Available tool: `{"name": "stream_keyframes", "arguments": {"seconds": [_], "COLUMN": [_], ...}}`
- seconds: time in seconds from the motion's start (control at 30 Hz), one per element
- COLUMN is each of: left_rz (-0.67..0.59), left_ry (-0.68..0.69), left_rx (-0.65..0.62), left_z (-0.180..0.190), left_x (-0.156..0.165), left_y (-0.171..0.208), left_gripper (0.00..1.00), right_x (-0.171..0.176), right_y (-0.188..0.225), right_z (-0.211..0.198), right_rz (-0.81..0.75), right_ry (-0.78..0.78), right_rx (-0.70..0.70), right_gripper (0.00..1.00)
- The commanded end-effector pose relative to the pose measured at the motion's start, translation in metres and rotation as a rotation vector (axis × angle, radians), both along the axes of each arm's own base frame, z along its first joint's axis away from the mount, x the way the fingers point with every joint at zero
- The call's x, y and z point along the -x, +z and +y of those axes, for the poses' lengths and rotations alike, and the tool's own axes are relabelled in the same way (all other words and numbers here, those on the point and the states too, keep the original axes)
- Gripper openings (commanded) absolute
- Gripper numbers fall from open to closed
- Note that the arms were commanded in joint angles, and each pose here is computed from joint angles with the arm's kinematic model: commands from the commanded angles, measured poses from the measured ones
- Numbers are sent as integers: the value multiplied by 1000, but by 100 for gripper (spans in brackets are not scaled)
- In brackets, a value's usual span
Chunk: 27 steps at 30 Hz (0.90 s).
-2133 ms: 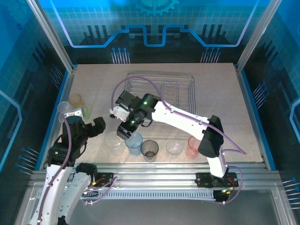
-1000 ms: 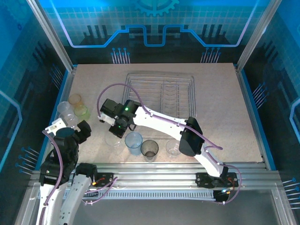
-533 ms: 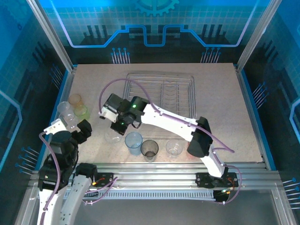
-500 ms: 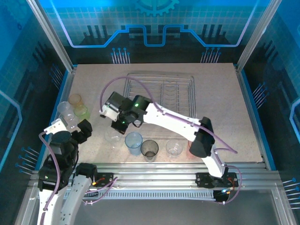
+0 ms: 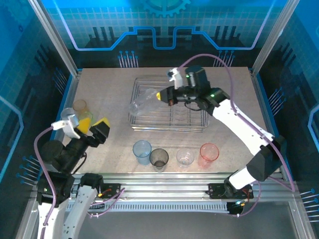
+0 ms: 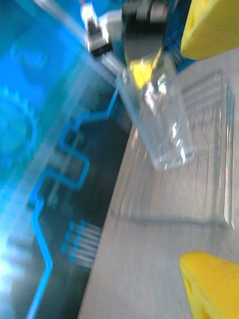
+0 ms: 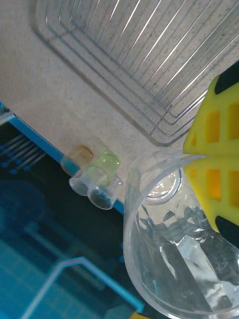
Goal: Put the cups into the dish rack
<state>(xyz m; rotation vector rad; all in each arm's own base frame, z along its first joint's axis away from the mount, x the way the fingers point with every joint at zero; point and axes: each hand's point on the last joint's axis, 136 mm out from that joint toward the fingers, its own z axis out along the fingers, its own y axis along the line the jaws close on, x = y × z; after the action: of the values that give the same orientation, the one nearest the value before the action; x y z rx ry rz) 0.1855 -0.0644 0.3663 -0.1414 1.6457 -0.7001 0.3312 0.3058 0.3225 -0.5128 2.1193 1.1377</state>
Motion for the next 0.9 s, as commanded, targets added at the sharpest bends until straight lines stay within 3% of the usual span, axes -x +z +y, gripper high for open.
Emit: {"name": "stream_keyframes", "arguments": {"seconds": [0.0,0.1,0.33,0.7,0.87], "left_rz": [-85,-57,29,29,50], "left_ry": [-374,-518,-637,-804,-808], "left_rx": [84,132,181,225,231], "left_z": [-57,-77,-96,-128,-134], "left_x": [2,-9,-46,-60,-70], "left_y": [41,51,54,58,53], "left_gripper": [99,100,99,99,100], "right_x": [9,6,12,32,43], "right_y": [57,65,89,113,112], "right_z": [-13,-38,-71,-61,-43], "right_rz": [-42,-41,-87,-117,-97], "right_ry": [34,-2,1,100,166], "right_rx": [-255,-339,-505,-579,-559], "right_gripper": [0,0,0,0,0]}}
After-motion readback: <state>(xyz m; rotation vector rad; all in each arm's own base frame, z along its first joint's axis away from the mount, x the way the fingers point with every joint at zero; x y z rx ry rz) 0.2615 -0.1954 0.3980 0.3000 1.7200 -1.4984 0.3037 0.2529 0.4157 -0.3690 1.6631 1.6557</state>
